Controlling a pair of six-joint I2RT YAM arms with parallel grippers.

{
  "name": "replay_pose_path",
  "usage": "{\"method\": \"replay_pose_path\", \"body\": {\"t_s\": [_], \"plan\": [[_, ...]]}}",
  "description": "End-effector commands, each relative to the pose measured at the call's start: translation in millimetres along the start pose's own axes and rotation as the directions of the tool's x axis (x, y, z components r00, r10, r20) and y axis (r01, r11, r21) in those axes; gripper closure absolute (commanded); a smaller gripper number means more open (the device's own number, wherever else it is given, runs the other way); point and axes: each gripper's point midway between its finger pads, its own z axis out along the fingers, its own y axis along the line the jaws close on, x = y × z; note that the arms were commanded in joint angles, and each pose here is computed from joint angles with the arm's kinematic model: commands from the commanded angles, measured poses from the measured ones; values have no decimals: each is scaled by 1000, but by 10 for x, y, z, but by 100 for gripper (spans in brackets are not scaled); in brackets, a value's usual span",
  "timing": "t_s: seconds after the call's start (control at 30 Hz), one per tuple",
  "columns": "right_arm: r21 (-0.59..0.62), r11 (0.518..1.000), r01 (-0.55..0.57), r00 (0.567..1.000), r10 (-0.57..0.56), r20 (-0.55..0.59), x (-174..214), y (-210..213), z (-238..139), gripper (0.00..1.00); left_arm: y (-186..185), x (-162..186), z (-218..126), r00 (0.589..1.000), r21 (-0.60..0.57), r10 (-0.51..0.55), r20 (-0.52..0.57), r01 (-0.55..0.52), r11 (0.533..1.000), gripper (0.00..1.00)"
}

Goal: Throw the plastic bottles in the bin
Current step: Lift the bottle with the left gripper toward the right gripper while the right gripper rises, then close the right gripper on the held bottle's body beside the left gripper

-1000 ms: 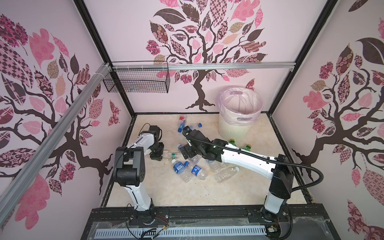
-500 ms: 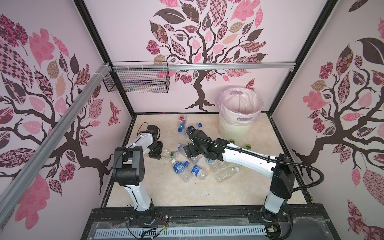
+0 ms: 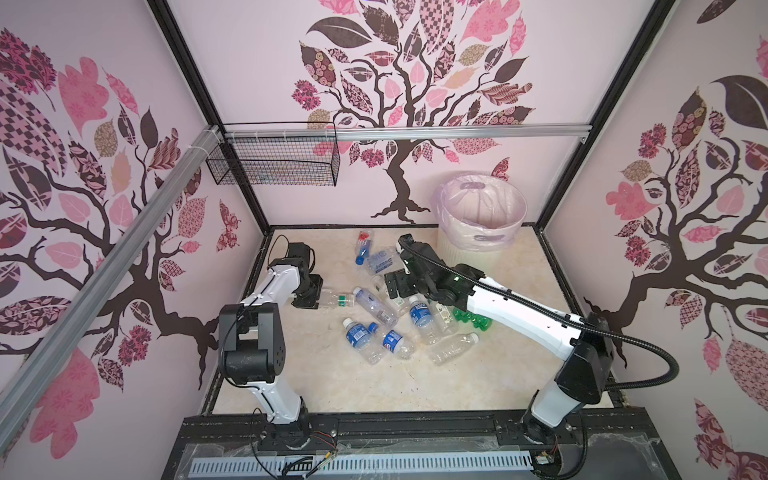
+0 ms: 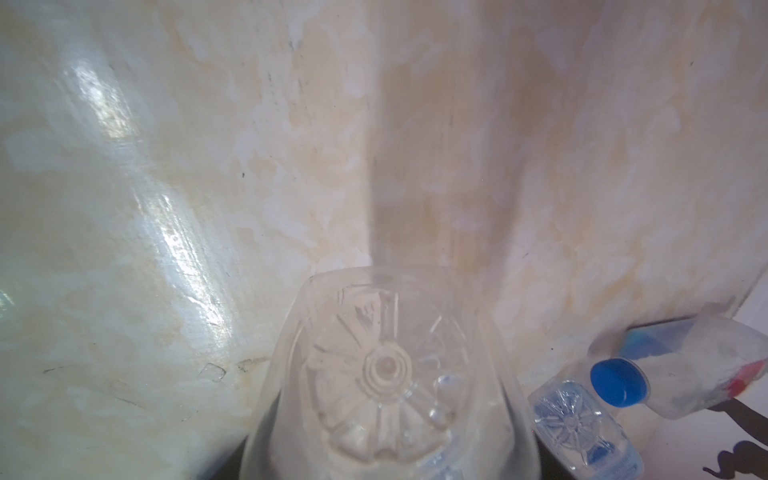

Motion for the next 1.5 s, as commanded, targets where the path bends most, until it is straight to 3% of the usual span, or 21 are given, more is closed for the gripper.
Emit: {"method": "replay_pose_path", "body": {"t_s": [0.0,0.2,0.37,0.6,0.73,1.1,1.3,1.47], "plan": [[-35,999,-40,998,41,38,-199,29,-310,0,-230,61,-231,1000,103,26,-17,-24,994,64],[-70,993,-99,993,103,53,-356,-21,-439,1,-580,365,-497,992,261,102,-73,-80,962,63],[-107,988,-108,992,113,47,-464,-67,-496,1,-960,676,-792,968,418,237,-83,-182,890,62],[-135,979,-151,986,158,45,-558,-199,-541,1,-1213,1056,-1173,930,578,347,-123,-217,787,62],[-163,970,-180,981,190,48,-629,-275,-562,0,-1374,1299,-1403,894,676,429,-126,-240,697,62],[-229,957,-181,980,196,44,-744,-344,-494,0,-1706,1921,-2046,749,789,663,-21,-394,471,62],[-257,957,-134,987,152,52,-814,-286,-512,3,-1756,2067,-2195,696,800,718,13,-438,410,62],[-275,955,-113,988,136,66,-863,-246,-514,11,-1778,2136,-2294,668,810,743,43,-458,365,62]]}}
